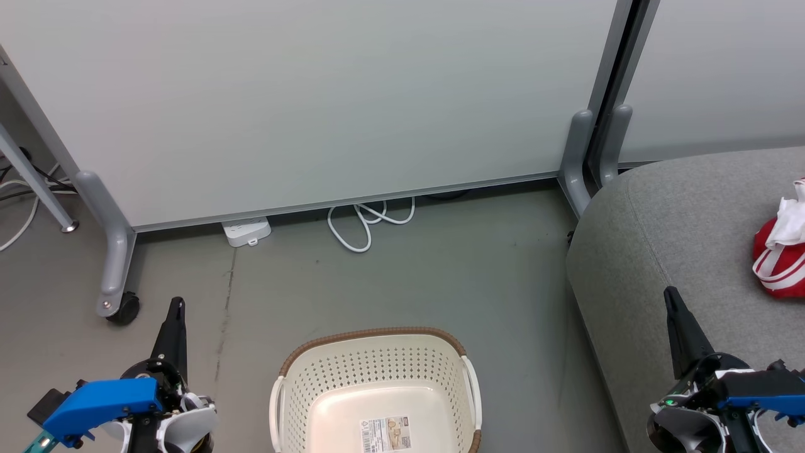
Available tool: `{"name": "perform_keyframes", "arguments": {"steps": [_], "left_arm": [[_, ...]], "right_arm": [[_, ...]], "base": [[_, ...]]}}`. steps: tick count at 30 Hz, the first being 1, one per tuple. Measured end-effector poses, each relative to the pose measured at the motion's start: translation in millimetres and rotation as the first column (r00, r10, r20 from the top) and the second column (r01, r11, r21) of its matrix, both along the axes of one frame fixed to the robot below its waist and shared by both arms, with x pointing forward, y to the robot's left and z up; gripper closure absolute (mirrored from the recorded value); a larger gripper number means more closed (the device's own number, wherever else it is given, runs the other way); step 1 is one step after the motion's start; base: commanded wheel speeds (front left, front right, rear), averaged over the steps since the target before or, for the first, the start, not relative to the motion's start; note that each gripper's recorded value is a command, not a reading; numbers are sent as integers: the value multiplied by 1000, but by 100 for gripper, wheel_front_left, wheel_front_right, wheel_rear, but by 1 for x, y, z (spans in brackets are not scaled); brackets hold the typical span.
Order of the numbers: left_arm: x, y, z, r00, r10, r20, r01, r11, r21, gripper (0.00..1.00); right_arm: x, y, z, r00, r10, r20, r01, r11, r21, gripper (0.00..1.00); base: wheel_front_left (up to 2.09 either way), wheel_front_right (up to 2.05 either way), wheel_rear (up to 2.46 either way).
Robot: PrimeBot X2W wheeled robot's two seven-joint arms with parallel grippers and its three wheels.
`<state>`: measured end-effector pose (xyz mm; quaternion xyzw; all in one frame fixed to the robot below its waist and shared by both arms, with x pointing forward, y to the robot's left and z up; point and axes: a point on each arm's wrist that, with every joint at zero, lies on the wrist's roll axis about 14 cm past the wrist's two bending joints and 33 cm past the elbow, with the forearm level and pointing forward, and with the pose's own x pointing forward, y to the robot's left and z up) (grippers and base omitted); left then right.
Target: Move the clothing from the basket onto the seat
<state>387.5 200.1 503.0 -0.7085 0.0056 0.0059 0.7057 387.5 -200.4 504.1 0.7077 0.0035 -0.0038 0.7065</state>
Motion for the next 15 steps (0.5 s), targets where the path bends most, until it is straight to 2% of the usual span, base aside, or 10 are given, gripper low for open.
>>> {"name": "perform_keyframes", "arguments": {"steps": [15], "left_arm": [[0, 0, 0, 1000, 0, 0, 0, 1000, 0, 100]], "right_arm": [[0, 0, 0, 1000, 0, 0, 0, 1000, 0, 100]], "base": [[0, 0, 0]]}}
